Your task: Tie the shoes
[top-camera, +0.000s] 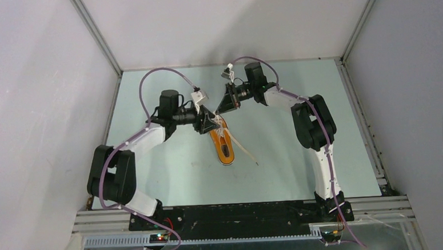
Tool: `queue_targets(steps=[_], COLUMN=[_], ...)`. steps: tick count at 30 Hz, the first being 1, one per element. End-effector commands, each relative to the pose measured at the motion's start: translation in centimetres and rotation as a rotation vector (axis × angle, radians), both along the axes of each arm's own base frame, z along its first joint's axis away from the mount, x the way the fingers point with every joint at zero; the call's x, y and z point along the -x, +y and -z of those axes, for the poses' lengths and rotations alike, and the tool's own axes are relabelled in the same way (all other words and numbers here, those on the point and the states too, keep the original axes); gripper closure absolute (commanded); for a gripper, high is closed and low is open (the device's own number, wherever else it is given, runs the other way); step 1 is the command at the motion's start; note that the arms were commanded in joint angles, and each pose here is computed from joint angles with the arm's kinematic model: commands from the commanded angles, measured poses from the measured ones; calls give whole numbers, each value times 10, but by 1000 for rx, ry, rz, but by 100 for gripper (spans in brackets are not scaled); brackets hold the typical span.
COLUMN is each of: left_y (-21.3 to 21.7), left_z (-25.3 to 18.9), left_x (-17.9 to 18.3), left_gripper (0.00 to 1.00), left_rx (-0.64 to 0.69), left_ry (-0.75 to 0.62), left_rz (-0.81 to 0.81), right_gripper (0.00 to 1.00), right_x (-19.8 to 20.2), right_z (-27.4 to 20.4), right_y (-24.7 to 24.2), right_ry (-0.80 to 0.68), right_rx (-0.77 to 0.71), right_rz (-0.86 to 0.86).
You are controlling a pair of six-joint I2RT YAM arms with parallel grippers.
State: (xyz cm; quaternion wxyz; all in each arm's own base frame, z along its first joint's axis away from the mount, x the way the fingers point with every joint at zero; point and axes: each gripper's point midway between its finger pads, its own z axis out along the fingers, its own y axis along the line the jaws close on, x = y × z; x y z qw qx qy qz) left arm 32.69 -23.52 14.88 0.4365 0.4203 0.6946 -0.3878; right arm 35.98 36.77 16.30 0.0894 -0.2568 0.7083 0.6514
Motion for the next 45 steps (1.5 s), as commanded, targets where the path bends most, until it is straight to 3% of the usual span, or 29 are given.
queue_targets(steps=[1, 8, 13, 21, 34, 45], left_y=[-19, -23, -29, -24, -25, -19], left_z=[-14, -3, -1, 10, 29, 32], left_x=[-13, -35, -20, 2, -6, -2], left_gripper=[37, 39, 46, 47, 66, 69], left_rx=[35, 38, 58, 35, 63, 81], left_ry=[-52, -43, -19, -2, 84, 139], left_rz=[54, -25, 42, 108, -15, -65], right_gripper=[100, 100, 100, 100, 100, 100], right_x=[-5, -4, -5, -7, -8, -11], right_z=[-19, -20, -19, -19, -15, -14], right_y=[-2, -3, -5, -8, -10, -12], right_ry=[-55, -52, -48, -46, -33, -32], right_rx=[-26, -27, -25, -22, -13, -11], right_rz=[-11, -13, -8, 1, 12, 21])
